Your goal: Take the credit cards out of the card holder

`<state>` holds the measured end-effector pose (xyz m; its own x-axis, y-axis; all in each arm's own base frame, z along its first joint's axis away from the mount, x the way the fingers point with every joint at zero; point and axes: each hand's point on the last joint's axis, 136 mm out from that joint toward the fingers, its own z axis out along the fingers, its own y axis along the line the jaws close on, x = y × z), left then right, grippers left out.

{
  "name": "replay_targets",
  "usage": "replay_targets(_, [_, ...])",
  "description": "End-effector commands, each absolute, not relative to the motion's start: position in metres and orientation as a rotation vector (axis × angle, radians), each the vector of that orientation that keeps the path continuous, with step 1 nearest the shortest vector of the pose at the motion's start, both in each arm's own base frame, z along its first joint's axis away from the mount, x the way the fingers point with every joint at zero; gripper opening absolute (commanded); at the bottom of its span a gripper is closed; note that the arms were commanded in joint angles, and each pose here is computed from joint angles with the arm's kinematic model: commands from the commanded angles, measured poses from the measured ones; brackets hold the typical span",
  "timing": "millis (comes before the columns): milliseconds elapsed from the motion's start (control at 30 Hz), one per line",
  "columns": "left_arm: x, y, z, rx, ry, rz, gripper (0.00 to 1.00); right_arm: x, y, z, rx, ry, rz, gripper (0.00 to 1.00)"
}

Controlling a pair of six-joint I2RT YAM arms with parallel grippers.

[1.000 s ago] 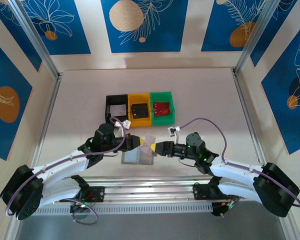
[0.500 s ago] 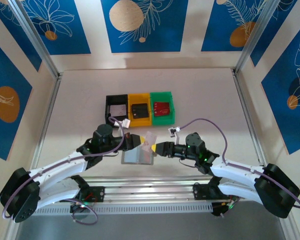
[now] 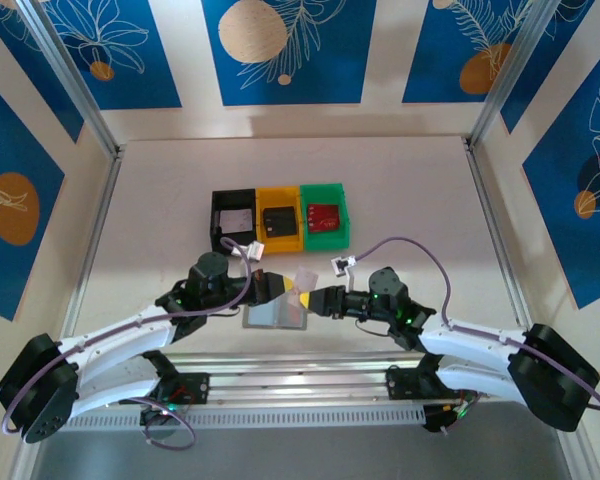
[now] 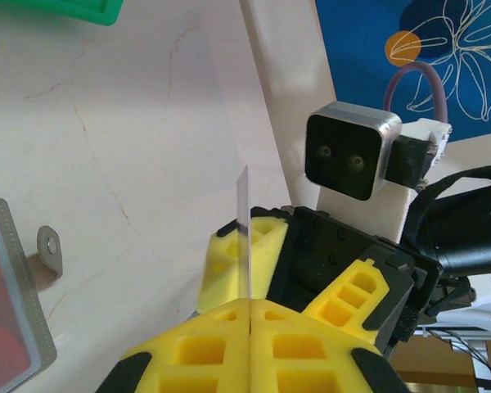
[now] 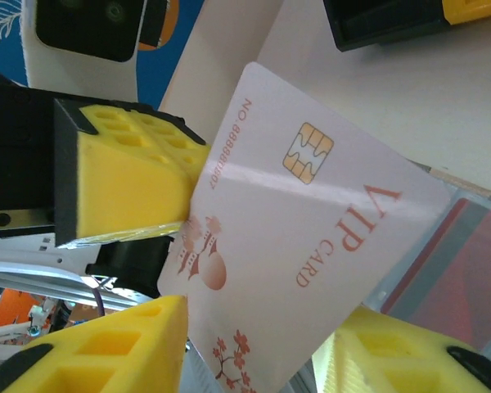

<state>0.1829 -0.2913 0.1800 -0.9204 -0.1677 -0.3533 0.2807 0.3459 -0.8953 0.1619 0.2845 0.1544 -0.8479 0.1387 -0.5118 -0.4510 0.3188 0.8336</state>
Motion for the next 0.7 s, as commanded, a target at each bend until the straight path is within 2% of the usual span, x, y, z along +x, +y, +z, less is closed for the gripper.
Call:
replay_targets(0, [0.182,-0.292,0.178,0.098,2.215,-1.599,0.00,0.164,0.286,0.178,-0.311,1.987,1.566,0.40])
replay_targets(233, [0.182,-0.295,0.176,0.098,2.217,-1.607,0.00,0.162,0.282,0.186,-0.323,1.953,1.559,0.31])
replay_targets(667, [0.181,-0.296,0.173,0.103,2.223,-1.598,0.00,0.160,0.285,0.175,-0.354,1.996,1.529,0.08])
